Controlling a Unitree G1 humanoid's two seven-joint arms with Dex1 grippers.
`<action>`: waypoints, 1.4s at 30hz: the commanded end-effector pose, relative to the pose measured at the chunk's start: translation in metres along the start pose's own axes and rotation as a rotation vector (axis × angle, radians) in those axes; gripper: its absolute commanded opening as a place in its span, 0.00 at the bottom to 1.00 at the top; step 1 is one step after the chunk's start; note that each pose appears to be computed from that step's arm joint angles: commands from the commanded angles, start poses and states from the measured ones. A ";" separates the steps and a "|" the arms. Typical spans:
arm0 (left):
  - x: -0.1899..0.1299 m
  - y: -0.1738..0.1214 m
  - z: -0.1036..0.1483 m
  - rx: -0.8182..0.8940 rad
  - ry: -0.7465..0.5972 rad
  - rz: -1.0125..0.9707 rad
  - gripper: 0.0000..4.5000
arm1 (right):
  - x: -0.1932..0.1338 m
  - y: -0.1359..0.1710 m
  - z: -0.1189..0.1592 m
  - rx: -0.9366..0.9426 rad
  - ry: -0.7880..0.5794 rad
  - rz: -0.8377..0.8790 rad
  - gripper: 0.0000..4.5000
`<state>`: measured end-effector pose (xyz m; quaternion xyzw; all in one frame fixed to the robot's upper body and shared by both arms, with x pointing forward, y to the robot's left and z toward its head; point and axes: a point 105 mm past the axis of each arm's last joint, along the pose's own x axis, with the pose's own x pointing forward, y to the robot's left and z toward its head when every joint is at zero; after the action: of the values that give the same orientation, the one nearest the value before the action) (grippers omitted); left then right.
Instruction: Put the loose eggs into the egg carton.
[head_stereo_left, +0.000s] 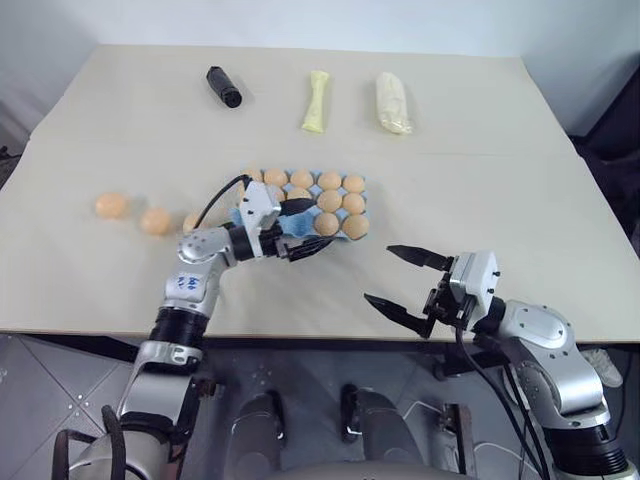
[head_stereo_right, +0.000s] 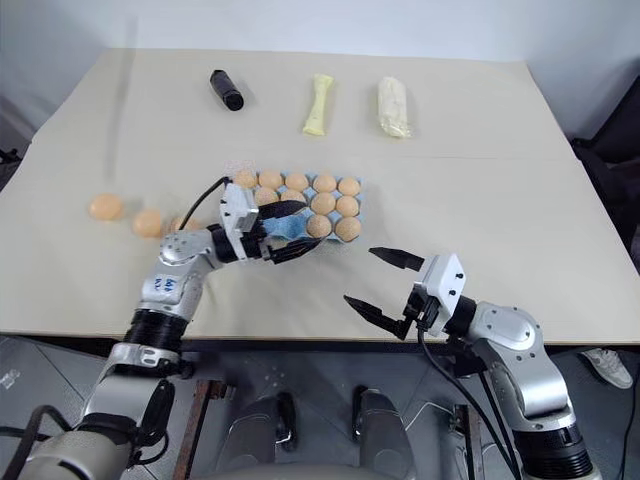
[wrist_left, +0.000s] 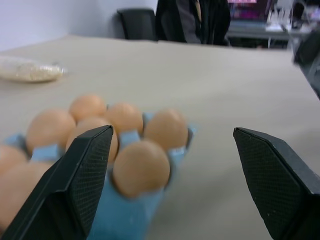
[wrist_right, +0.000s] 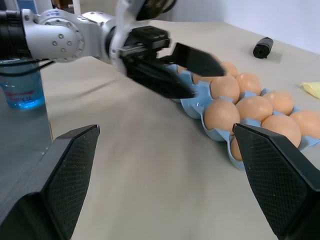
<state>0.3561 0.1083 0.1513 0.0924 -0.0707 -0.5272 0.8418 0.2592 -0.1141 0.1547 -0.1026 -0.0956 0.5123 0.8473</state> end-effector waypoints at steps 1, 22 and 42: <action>-0.050 0.015 0.019 0.047 -0.053 0.150 0.91 | 0.008 0.001 0.012 -0.027 -0.062 0.047 1.00; -0.190 -0.013 -0.027 -0.081 0.084 0.829 0.99 | 0.037 0.000 0.018 -0.022 -0.175 0.182 1.00; -0.129 0.056 -0.035 -0.064 0.123 0.896 0.87 | 0.028 -0.009 0.013 -0.036 -0.138 0.109 1.00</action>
<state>0.3563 0.2464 0.1255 0.0578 -0.0371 -0.1207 0.9903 0.2774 -0.0881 0.1616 -0.0754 -0.1352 0.5707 0.8065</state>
